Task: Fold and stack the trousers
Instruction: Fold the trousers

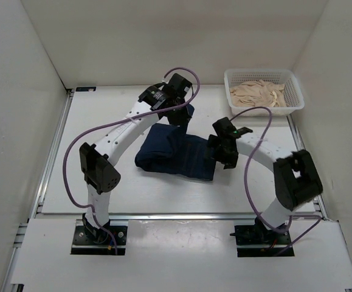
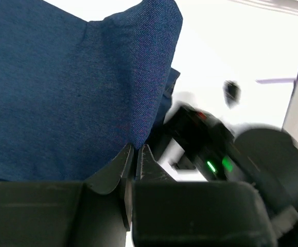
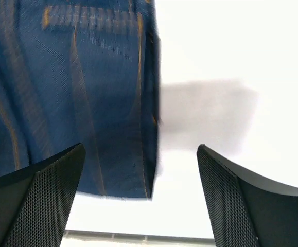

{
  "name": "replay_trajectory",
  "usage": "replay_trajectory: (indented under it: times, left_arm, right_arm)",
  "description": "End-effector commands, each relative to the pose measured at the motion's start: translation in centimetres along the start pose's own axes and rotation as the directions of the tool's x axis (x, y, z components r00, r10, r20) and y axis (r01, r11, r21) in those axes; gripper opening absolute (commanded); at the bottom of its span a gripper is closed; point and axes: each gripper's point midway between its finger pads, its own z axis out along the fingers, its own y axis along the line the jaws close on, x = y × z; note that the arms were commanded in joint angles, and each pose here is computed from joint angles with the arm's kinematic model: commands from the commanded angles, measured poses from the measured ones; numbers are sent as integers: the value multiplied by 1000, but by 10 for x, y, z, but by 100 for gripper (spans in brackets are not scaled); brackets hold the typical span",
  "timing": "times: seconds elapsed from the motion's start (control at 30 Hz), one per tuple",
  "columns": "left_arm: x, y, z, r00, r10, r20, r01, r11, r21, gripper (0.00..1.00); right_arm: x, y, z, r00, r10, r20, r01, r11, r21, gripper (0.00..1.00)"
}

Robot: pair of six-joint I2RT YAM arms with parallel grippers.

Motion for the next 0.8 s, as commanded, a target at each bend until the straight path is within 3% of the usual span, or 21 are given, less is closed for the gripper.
replay_trajectory:
  times: [0.0,0.17,0.33,0.6,0.67,0.7,0.77]
  left_arm:
    - [-17,-12,-8,997,-44,70,41,998,36,10]
    - [-32,-26,-18,993,-56,107,47,996,82,10]
    - [-23,-37,-12,996,-55,70,47,993,112,10]
    - [37,-82,30,996,-35,-78,48,984,172,10]
    - [43,-100,38,995,-9,-100,32,971,235,15]
    - [49,-122,28,991,54,-126,-10,944,330,26]
    - [64,-124,46,977,106,-188,-36,940,339,37]
  right_arm:
    - [-12,-18,-50,990,22,137,-23,1000,8,93]
    - [-11,-57,-90,968,118,222,-112,993,-39,88]
    - [-7,-90,-125,942,188,277,-177,982,-64,85]
    - [-14,-120,-138,924,224,309,-223,974,-39,85]
    - [-18,-124,-139,918,242,315,-244,969,-35,85]
    - [-21,-123,-139,918,242,313,-244,969,-34,85]
    - [-23,-122,-140,917,250,310,-250,967,-40,85]
